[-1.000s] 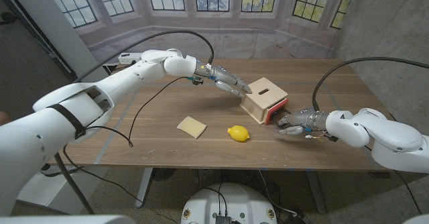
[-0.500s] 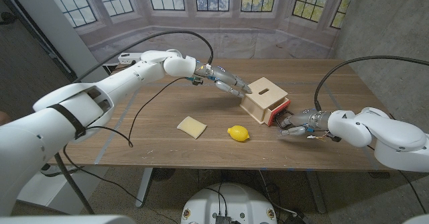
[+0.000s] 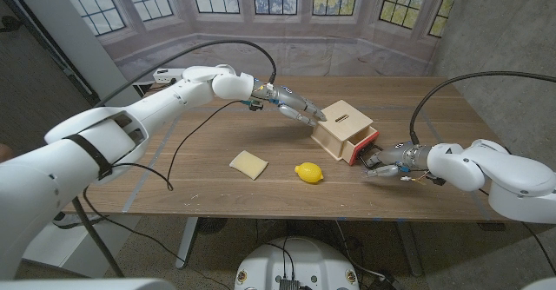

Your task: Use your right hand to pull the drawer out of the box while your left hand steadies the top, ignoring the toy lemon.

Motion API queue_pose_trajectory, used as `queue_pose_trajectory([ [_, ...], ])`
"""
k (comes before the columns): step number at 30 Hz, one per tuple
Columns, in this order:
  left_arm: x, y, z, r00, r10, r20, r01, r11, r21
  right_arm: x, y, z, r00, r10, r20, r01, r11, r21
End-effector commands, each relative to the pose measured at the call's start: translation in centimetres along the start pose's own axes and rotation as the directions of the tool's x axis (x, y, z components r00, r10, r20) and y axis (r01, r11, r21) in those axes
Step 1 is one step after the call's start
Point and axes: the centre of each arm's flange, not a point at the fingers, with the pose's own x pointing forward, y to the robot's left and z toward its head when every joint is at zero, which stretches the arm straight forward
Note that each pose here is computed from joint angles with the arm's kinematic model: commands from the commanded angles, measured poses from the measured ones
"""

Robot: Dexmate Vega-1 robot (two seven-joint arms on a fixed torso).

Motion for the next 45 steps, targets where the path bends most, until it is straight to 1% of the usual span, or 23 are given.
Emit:
queue_pose_trajectory([
  [1,0.1,-0.1,-0.3,1.000,-0.003,0.001,0.003,1.000,-0.004,-0.4,0.5,0.0,1.000,0.023,-0.018,-0.023,1.000,0.012],
  [15,0.1,-0.2,-0.8,1.000,-0.005,0.005,0.005,1.000,-0.003,-1.1,0.6,-0.1,0.997,0.049,-0.051,-0.049,0.999,0.012],
  [20,0.3,-0.2,-0.9,1.000,-0.004,0.009,0.004,1.000,-0.002,-1.5,0.7,-0.4,0.996,0.062,-0.071,-0.061,0.998,0.018],
  [29,0.3,-0.2,-1.1,1.000,-0.003,0.010,0.003,1.000,-0.001,-1.9,0.8,-0.7,0.994,0.072,-0.086,-0.070,0.997,0.019],
  [38,0.3,-0.2,-1.0,1.000,-0.004,0.010,0.004,1.000,0.000,-2.2,1.1,-0.8,0.992,0.077,-0.098,-0.075,0.997,0.025],
  [45,0.2,-0.2,-0.8,1.000,-0.005,0.008,0.005,1.000,0.000,-2.6,1.5,-0.9,0.991,0.084,-0.106,-0.082,0.996,0.031],
])
